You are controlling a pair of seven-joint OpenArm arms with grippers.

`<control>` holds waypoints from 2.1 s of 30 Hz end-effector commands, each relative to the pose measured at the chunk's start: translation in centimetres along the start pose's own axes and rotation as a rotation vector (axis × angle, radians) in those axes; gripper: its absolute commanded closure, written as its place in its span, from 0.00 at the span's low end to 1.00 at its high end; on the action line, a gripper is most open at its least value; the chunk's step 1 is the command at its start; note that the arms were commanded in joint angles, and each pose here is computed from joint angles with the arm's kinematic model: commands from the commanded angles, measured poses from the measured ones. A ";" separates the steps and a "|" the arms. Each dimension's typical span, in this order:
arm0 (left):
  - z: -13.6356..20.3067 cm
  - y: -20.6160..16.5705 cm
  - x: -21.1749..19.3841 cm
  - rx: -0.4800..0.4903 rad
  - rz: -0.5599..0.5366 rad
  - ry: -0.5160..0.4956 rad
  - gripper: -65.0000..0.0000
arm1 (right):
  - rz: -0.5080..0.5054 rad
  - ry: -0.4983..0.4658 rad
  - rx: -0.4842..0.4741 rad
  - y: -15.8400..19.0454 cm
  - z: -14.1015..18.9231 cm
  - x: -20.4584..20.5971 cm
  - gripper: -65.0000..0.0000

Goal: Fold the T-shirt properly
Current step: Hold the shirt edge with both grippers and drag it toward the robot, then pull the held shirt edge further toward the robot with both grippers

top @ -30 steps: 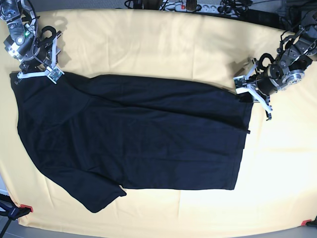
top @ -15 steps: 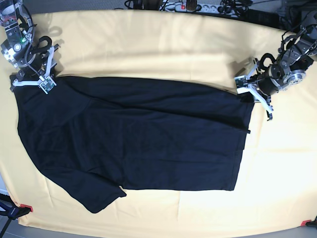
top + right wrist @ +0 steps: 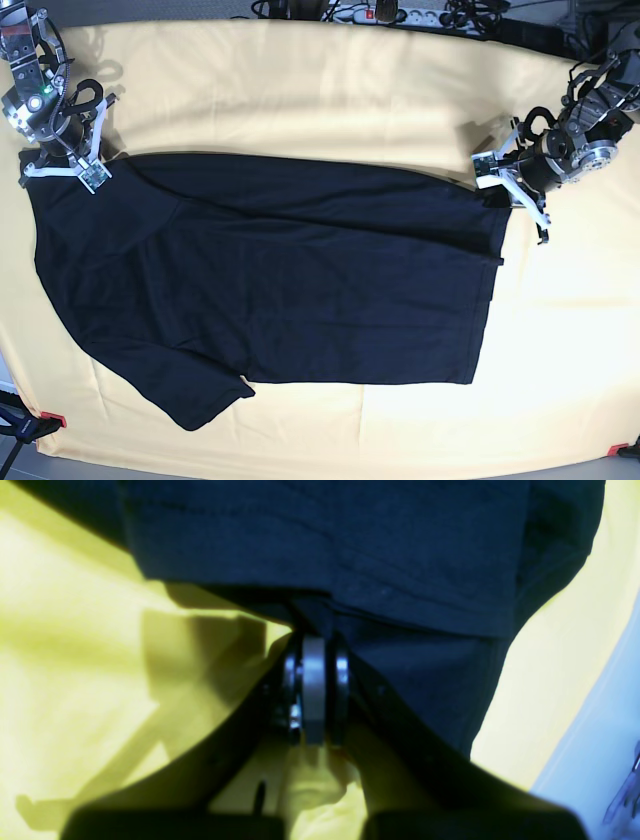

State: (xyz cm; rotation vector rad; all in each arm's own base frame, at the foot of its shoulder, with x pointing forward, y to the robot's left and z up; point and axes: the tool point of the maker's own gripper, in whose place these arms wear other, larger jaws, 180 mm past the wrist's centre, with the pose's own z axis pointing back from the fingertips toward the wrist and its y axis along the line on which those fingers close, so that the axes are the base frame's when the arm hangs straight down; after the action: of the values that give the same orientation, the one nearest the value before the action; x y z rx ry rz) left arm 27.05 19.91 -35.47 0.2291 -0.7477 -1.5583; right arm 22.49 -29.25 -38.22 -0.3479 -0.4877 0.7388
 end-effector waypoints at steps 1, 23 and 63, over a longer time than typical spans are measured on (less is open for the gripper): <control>0.9 1.5 0.0 0.039 -0.026 -0.003 1.00 | 0.028 0.057 -0.076 -2.0 0.4 -0.9 1.00; 4.2 1.3 1.6 -0.017 -0.101 -0.008 1.00 | 0.053 0.100 -0.146 -2.9 2.8 -0.4 1.00; 8.5 -5.8 0.6 -0.324 -0.212 0.045 1.00 | 0.067 0.248 -0.041 4.3 7.6 -5.2 1.00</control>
State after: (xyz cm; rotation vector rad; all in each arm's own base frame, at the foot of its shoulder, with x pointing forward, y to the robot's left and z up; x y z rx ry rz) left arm 16.79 21.06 -32.84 0.0649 -0.4440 -1.8315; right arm 12.44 -28.32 -36.13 -0.4513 -0.2590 0.7317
